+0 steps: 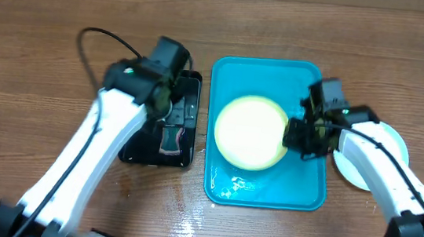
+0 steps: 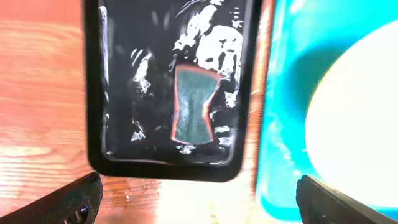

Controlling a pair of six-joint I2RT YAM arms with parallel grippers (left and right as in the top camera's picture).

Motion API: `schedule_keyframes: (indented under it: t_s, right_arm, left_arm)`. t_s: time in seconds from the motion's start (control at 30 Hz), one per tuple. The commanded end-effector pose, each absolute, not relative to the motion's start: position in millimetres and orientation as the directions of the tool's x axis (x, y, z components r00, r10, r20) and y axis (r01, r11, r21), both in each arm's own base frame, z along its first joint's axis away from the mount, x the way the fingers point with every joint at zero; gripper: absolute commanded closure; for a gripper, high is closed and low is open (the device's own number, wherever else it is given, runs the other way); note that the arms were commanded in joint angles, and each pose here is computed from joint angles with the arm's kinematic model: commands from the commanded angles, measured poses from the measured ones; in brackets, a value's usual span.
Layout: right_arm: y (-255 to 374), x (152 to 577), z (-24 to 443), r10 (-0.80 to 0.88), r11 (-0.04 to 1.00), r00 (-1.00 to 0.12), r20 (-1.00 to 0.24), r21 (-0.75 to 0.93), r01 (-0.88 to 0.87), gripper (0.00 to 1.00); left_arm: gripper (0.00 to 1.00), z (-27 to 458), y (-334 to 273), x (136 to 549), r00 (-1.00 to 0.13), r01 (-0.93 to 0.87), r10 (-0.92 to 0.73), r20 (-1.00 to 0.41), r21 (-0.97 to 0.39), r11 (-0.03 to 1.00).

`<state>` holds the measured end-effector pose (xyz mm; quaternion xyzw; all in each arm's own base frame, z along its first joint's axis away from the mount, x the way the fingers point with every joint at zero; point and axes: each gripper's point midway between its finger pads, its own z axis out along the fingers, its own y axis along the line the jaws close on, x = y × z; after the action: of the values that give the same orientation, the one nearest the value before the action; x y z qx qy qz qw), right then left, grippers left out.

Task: Clean dirty plates on tray and stack at the side
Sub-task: 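Return the sponge to the black tray with the left gripper, then lift the yellow plate with the right gripper and tilt it over the black tray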

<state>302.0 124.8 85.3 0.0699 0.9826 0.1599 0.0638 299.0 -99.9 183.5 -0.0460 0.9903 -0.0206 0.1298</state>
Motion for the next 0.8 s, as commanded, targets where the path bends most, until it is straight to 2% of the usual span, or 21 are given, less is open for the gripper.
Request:
schedule_keyframes:
  t_s: [0.0,0.17,0.33,0.47,0.6,0.77]
  right_arm:
    - [150,326,136,0.086,0.941,-0.961,-0.263,0.338,-0.009,0.96]
    - [198,343,168,-0.012,0.946,-0.892,-0.452,0.285,-0.157,0.96]
    - [246,348,182,-0.097,0.949,-0.788,-0.608,0.183,-0.258,0.96]
    - [267,349,194,-0.135,0.964,-0.687,-0.714,0.066,-0.258,0.96]
    - [277,344,221,-0.159,0.982,-0.539,-0.827,-0.077,-0.171,0.96]
    - [278,339,230,-0.177,0.983,-0.488,-0.855,-0.128,-0.131,0.96]
  left_arm:
    - [0.00,243,-95,293,-0.911,-0.078,-0.119,-0.396,-0.119,0.990]
    - [0.00,303,-70,270,-0.824,-0.104,-0.147,-0.548,-0.110,0.989]
    - [0.00,336,-57,241,-0.757,-0.094,-0.170,-0.631,-0.153,0.984]
    - [0.00,347,-50,221,-0.730,-0.088,-0.180,-0.660,-0.170,0.981]
    - [0.00,346,-43,202,-0.740,-0.090,-0.176,-0.649,-0.164,0.982]
    - [0.00,342,-43,201,-0.757,-0.094,-0.170,-0.631,-0.153,0.984]
